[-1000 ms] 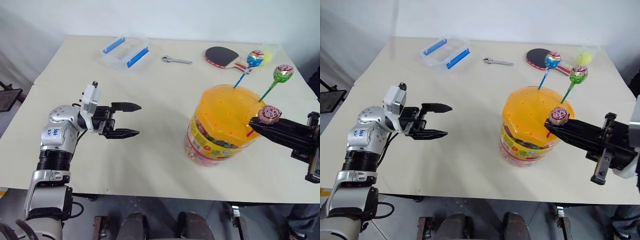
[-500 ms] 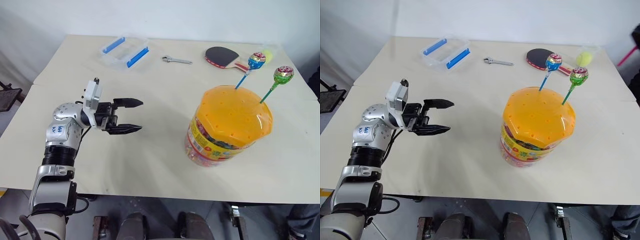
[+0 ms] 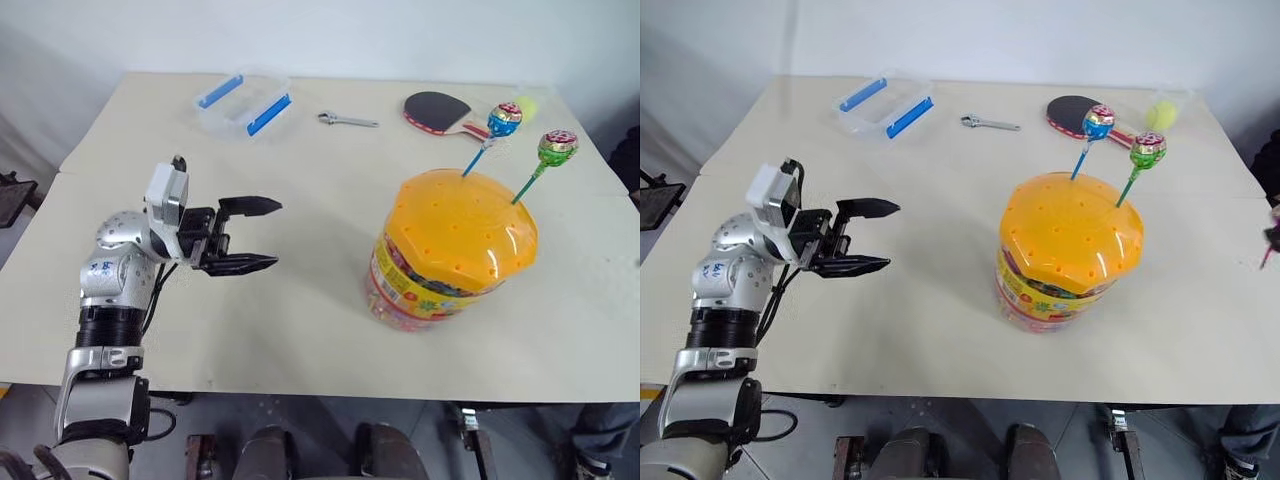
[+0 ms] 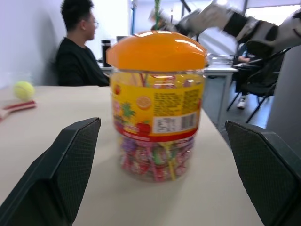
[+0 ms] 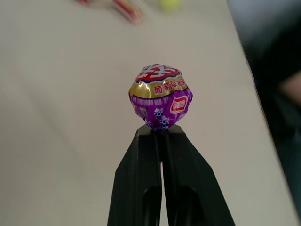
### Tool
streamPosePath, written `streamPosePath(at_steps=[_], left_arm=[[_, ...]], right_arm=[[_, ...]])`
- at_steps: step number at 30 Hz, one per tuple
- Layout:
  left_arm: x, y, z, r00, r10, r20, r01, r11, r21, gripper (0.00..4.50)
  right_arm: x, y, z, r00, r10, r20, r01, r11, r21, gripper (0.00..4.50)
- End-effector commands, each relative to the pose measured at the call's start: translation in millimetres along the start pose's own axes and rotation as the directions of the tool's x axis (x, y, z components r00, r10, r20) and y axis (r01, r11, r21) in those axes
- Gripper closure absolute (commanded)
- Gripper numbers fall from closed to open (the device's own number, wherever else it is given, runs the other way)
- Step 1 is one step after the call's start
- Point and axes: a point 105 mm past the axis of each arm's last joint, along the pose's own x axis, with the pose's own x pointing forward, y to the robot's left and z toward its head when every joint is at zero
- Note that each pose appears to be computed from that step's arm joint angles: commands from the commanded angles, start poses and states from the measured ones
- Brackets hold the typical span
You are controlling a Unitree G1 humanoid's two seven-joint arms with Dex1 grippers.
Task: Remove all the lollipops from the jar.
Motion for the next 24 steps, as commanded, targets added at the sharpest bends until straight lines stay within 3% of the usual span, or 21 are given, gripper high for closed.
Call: streamPosePath(at_steps=[1,10,13,18,24], left_arm=[[-2.5,-5.4,15.0,1.0,0.014,0.006,-0.015,0.998,0.058,0.0],[-7.6,-13.5,18.6,0.998,0.066,-0.004,-0.065,0.996,0.061,0.0],[-9.0,-13.3,20.0,0.997,0.075,-0.01,-0.074,0.995,0.065,0.0],[-9.1,-11.6,21.4,0.997,0.078,-0.01,-0.077,0.995,0.067,0.0],[-9.4,-10.2,21.7,0.997,0.075,-0.01,-0.074,0.996,0.055,0.0]], right_arm=[[23.6,-14.6,-23.5,0.99,-0.112,-0.083,0.112,0.994,-0.01,4.48],[63.4,-23.3,-65.5,0.959,-0.196,-0.203,0.212,0.976,0.057,4.48],[65.2,-18.5,-68.4,0.963,-0.173,-0.208,0.184,0.982,0.036,3.74],[51.4,-17.4,-56.0,0.977,-0.142,-0.161,0.146,0.989,0.009,2.09],[-3.7,6.5,-16.2,0.999,0.033,0.017,-0.031,0.995,-0.093,0.05]])
